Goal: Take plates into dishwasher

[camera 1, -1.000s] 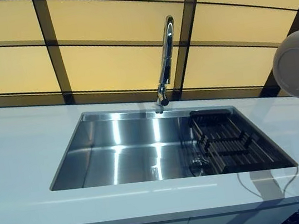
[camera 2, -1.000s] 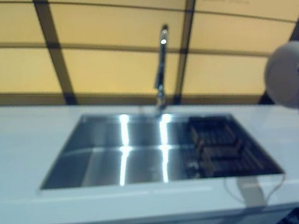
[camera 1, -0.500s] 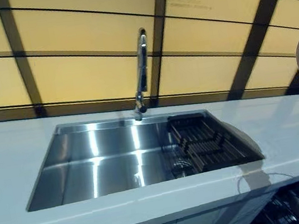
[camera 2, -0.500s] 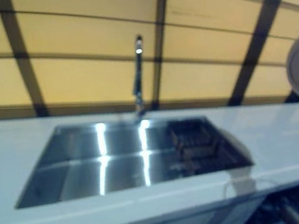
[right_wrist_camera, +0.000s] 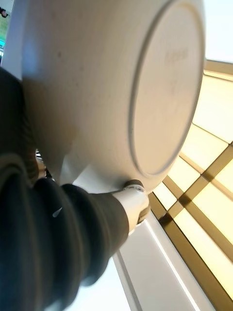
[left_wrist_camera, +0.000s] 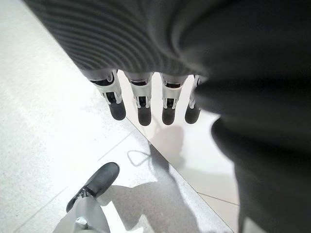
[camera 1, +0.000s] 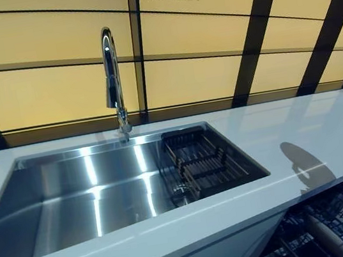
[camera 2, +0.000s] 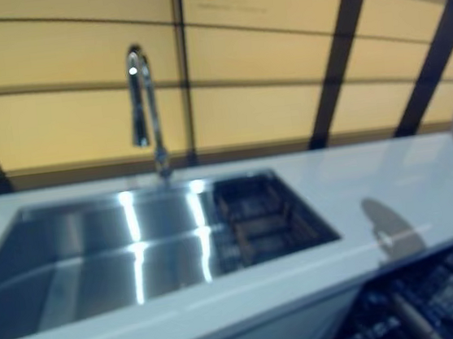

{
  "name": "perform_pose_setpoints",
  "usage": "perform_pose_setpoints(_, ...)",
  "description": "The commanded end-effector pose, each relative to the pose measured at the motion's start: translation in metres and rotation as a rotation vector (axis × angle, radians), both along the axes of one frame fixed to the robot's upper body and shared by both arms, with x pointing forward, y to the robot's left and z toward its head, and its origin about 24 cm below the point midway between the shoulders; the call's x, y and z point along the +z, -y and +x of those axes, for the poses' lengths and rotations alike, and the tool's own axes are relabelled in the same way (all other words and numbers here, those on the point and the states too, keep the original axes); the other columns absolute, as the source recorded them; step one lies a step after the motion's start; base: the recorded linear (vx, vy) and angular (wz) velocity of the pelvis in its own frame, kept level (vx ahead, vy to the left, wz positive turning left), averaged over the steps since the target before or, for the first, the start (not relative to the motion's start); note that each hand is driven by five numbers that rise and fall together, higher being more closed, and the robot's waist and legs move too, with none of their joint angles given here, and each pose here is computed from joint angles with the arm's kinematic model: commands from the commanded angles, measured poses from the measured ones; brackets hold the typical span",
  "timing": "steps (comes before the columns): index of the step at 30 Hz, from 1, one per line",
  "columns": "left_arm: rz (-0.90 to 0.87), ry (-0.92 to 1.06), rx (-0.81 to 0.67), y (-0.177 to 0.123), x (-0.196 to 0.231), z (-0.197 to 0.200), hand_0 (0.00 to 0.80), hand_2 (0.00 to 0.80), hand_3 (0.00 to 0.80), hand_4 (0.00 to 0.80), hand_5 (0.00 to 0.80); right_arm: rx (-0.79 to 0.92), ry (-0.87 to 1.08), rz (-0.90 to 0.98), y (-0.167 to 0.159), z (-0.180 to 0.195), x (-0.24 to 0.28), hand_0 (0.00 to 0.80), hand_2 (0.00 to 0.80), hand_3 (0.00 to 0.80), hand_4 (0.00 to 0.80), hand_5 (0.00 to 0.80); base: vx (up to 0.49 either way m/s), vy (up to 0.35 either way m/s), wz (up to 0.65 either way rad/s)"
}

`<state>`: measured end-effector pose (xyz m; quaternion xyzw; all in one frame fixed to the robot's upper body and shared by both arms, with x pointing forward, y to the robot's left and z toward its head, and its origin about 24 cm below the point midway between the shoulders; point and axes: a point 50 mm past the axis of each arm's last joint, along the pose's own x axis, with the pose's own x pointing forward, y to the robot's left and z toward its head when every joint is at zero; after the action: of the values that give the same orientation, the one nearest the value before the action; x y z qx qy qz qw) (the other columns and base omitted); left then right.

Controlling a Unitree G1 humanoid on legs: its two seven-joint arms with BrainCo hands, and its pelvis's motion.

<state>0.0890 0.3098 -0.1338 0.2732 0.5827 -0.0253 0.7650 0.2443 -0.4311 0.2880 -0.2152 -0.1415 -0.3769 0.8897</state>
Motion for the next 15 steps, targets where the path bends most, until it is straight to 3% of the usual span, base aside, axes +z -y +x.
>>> perform_pose_setpoints(1,0.011,0.024,-0.013,-0.009,0.005,0.003,0.000,0.000,0.000,0.000,0.000,0.083,0.232,-0.045,-0.021,-0.001,0.050,0.800,0.800,0.800,0.800,0.800,0.068,-0.149,-0.02)
perform_pose_setpoints(6,-0.139,0.103,-0.091,0.048,-0.011,0.015,0.000,0.000,0.000,0.000,0.000,0.145,0.224,-0.096,-0.034,0.011,0.056,0.800,0.800,0.800,0.800,0.800,0.075,-0.104,-0.02)
perform_pose_setpoints(15,-0.188,0.152,-0.163,0.064,-0.010,0.028,0.000,0.000,0.000,0.000,0.000,0.138,0.143,-0.123,-0.034,0.018,0.029,0.800,0.800,0.800,0.800,0.800,-0.022,0.057,-0.02)
